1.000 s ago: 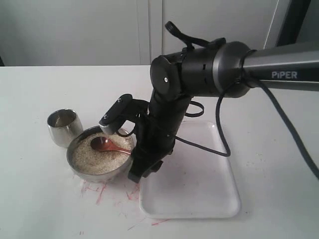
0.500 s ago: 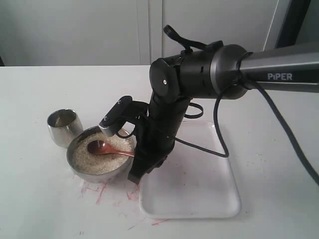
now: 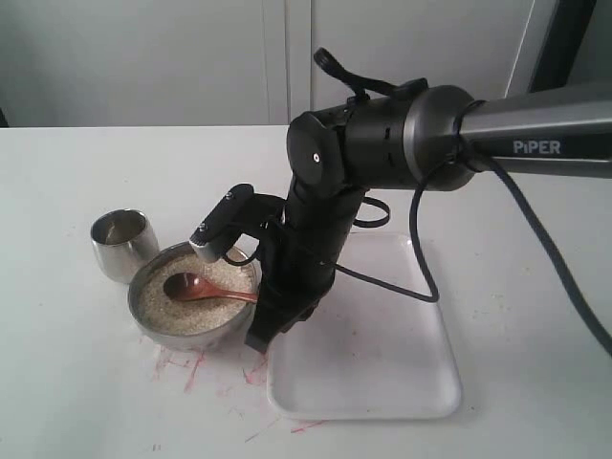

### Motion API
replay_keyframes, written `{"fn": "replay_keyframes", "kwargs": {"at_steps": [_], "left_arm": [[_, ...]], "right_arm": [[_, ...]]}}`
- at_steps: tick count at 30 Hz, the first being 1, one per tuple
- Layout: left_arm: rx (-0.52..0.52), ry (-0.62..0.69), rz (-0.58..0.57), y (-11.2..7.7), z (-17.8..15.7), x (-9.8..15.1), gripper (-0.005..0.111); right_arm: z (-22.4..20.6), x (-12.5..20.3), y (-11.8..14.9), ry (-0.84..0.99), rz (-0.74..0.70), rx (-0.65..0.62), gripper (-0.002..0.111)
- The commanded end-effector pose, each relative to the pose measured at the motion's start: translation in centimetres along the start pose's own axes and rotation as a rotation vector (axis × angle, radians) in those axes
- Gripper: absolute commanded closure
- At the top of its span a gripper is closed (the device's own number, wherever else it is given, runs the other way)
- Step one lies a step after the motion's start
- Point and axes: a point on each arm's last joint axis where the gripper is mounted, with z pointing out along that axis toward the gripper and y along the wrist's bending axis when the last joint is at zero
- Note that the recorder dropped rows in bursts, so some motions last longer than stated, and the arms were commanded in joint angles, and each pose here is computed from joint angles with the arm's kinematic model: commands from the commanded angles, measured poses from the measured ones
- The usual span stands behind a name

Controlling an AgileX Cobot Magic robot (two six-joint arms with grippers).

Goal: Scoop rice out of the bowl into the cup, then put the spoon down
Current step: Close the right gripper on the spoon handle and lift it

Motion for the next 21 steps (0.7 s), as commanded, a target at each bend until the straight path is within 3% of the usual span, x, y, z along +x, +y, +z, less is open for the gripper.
{"fn": "replay_keyframes", "kwargs": {"at_steps": [1,16,21], "left_arm": [[0.002,-0.012,-0.006,0.0,0.0,-0.2,0.092],[0.002,-0.012,-0.006,0.0,0.0,-0.2,0.092],[0.002,-0.012,-0.006,0.0,0.0,-0.2,0.092]], "right_arm": [[-0.1,-0.1,-0.2,-0.001,-0.016,0.015,0.107],[-3.0,-0.4,-0.4,-0.058,-0.078,0.11,0.108],[-3.6,-0.6,0.2,-0.027,-0.2,0.196,0.108]]}}
